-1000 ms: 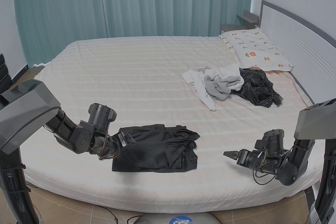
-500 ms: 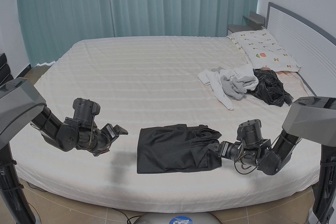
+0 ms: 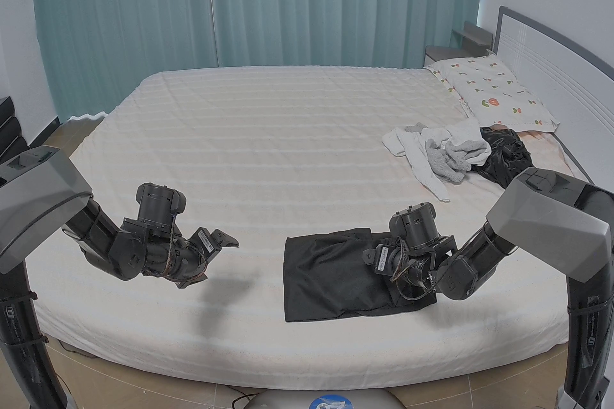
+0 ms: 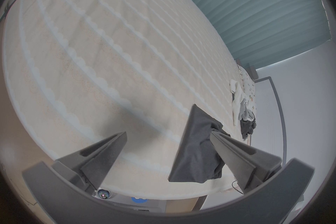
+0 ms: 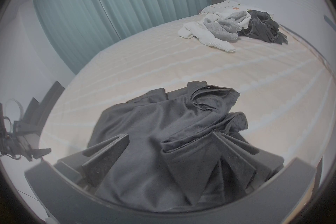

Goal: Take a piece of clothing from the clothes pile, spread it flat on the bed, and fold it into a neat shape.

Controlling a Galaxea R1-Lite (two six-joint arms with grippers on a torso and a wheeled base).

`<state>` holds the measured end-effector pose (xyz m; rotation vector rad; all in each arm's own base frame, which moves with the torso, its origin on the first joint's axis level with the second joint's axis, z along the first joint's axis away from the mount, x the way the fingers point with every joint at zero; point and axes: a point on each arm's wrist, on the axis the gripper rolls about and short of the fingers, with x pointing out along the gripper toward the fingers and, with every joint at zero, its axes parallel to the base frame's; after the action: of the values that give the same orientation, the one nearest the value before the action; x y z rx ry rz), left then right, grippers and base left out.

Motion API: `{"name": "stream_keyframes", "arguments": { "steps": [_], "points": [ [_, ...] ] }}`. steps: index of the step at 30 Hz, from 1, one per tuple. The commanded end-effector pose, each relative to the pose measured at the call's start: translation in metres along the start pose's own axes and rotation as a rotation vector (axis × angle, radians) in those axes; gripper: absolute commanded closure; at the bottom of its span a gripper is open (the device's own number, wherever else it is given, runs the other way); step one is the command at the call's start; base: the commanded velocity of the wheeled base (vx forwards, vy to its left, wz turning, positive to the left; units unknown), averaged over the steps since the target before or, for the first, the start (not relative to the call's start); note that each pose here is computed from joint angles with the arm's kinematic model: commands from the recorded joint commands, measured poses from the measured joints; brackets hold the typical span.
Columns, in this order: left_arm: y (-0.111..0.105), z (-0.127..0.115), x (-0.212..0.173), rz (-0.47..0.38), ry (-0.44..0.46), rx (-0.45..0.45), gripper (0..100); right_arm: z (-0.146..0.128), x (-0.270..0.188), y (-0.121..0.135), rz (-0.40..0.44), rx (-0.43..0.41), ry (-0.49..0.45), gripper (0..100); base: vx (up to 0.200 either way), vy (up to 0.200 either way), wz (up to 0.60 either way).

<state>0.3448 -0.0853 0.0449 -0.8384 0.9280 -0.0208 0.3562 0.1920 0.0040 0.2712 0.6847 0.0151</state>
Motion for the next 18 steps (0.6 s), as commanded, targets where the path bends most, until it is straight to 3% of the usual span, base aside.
{"name": "stream_keyframes", "arguments": {
  "steps": [1, 2, 14, 17, 18],
  "points": [
    [0.003, -0.003, 0.004, 0.012, 0.013, -0.002, 0, -0.007, 0.007, -0.002, -0.046, -0.046, 0.009, 0, 0.0, 0.0, 0.0],
    [0.004, -0.003, 0.004, 0.014, 0.013, -0.001, 0, -0.008, 0.007, -0.004, -0.064, -0.055, 0.006, 100, 0.0, 0.0, 0.0],
    [0.007, -0.005, 0.005, 0.028, 0.018, -0.002, 0, 0.005, -0.021, -0.024, -0.092, -0.008, -0.009, 100, 0.0, 0.0, 0.0],
    [0.008, -0.005, 0.006, 0.031, 0.02, -0.003, 0, 0.007, -0.027, -0.034, -0.084, 0.003, 0.012, 100, 0.0, 0.0, 0.0],
    [0.008, -0.005, 0.006, 0.032, 0.019, -0.003, 0, 0.004, -0.037, -0.047, -0.045, 0.015, 0.067, 100, 0.0, 0.0, 0.0]
  ]
}}
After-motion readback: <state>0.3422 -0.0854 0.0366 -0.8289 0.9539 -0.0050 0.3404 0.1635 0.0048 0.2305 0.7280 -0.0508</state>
